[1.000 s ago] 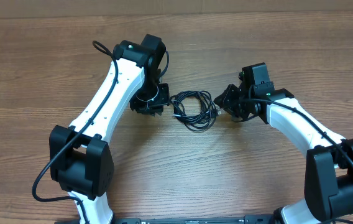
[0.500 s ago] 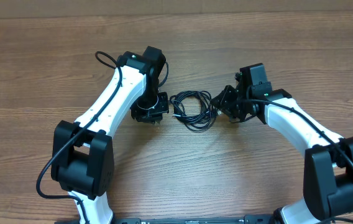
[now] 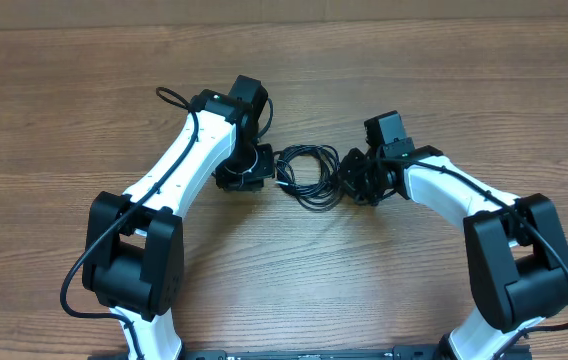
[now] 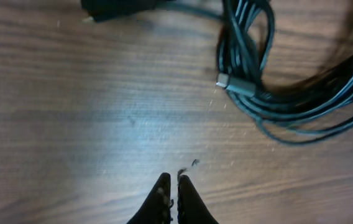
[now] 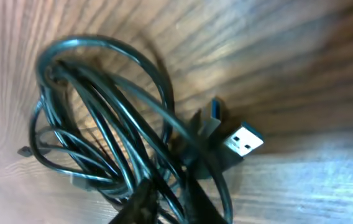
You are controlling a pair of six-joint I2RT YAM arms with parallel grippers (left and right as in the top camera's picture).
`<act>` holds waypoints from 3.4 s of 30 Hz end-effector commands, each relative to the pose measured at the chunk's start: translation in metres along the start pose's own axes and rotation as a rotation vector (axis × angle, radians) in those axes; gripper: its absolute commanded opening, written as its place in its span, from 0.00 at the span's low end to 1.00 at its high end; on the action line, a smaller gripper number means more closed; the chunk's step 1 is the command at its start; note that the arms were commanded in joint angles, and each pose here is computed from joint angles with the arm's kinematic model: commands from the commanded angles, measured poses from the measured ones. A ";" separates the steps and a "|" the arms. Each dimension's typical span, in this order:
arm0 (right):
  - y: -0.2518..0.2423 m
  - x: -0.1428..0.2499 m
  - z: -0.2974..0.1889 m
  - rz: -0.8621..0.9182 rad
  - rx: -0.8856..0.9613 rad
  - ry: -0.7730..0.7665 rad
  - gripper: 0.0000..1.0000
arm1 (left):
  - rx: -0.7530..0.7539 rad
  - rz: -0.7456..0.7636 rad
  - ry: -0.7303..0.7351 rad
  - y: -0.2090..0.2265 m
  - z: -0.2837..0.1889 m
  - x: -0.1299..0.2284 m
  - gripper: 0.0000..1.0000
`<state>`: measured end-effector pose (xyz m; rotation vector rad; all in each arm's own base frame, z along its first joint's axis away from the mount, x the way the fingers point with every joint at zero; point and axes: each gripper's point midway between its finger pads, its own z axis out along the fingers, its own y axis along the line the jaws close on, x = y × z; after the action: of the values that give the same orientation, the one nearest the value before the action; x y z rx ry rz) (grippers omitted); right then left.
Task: Untangle cables
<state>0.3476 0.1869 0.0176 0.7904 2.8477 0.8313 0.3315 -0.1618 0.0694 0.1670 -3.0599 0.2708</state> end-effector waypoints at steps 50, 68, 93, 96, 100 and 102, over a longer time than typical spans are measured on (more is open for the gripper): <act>0.040 0.068 0.003 -0.287 0.138 0.078 0.40 | -0.167 -0.058 0.061 0.051 0.063 0.033 0.33; 0.043 0.073 0.009 -0.276 0.177 0.005 0.07 | -0.125 0.039 0.056 0.045 0.068 0.030 0.04; 0.030 0.102 0.023 -0.215 0.166 0.081 0.04 | -0.090 0.220 0.102 0.037 0.033 0.023 0.19; 0.032 0.100 0.024 -0.218 0.162 0.071 0.08 | -0.081 0.188 0.082 0.034 0.031 0.019 0.32; 0.032 0.100 0.024 -0.218 0.160 0.071 0.12 | -0.088 0.138 0.077 0.034 0.032 0.018 0.36; 0.032 0.100 0.024 -0.219 0.161 0.070 0.13 | -0.108 0.087 0.070 0.038 0.033 0.018 0.34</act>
<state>0.2824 0.2703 0.0240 0.4560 3.0178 0.6225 0.3041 -0.1342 0.0336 -0.1168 -3.0037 0.1322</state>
